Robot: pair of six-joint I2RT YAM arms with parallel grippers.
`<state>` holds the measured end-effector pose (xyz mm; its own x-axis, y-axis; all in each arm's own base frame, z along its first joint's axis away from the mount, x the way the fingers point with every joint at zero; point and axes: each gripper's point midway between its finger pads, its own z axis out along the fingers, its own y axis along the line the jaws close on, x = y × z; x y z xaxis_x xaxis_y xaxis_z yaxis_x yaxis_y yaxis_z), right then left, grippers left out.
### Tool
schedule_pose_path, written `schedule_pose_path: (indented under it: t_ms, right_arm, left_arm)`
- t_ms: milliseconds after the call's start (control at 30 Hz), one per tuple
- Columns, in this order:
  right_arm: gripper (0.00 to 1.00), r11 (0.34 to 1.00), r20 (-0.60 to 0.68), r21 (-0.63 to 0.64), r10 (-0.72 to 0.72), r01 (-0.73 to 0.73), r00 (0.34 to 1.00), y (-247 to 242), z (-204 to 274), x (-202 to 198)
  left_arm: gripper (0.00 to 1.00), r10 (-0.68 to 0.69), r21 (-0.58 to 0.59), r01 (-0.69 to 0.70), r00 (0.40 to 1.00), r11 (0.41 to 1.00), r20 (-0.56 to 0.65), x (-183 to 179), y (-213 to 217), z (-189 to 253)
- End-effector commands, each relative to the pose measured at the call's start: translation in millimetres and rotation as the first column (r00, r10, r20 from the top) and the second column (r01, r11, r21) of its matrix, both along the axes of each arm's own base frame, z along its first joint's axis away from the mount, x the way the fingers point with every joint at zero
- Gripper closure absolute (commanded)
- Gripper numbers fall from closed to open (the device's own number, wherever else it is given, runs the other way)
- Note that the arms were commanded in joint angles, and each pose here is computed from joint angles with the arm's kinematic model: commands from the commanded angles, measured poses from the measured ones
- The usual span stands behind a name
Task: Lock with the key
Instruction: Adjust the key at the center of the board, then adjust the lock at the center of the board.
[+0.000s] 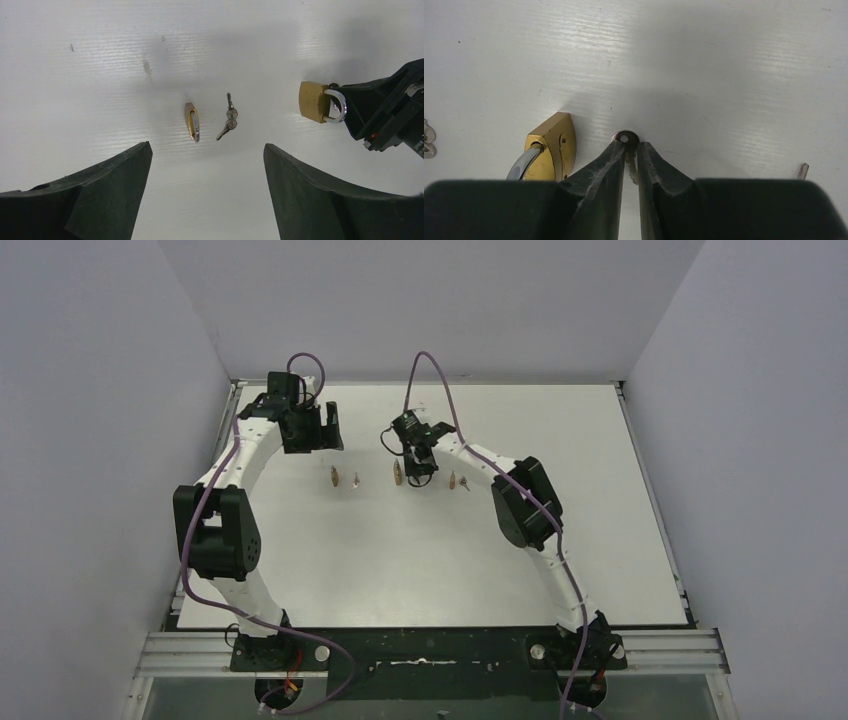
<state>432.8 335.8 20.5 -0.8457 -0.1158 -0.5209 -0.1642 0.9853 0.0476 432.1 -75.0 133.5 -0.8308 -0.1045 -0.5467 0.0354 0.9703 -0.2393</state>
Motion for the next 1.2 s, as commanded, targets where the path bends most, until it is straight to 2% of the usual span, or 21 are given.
schedule_pose_path:
  t_ms: [0, 233, 300, 467, 800, 1167]
  right_arm:
    - [0.82, 0.999, -0.006, 0.034, -0.019, 0.019, 1.0, -5.4, 23.5, -3.0]
    - [0.69, 0.991, 0.119, 0.131, -0.038, 0.022, 0.992, -7.7, 96.3, 27.9]
    - [0.65, 0.991, 0.154, 0.13, -0.031, 0.011, 0.988, -13.5, 119.7, 35.7]
    - [0.61, 0.995, 0.192, 0.09, -0.053, 0.037, 0.98, -41.4, 154.7, 38.4]
    - [0.61, 0.984, 0.097, -0.018, -0.173, 0.176, 0.98, -102.7, 124.5, 6.1]
    - [0.62, 0.983, 0.018, -0.008, -0.184, 0.184, 0.983, -100.8, 89.7, -6.2]
  left_arm:
    - [0.2, -0.004, -0.03, 0.007, 0.996, 1.0, 0.087, 12.4, -1.7, 32.7]
    - [0.2, -0.004, -0.029, 0.007, 0.996, 1.0, 0.089, 12.1, -1.5, 33.9]
    - [0.2, -0.006, -0.029, 0.008, 0.996, 1.0, 0.089, 11.5, -1.5, 33.9]
    - [0.2, -0.007, -0.032, 0.01, 0.996, 0.999, 0.089, 11.1, -2.5, 34.1]
    - [0.2, -0.004, -0.041, 0.008, 0.996, 0.999, 0.095, 11.4, -3.8, 34.9]
    - [0.2, -0.004, -0.044, 0.008, 0.995, 0.999, 0.103, 10.8, -4.1, 37.5]
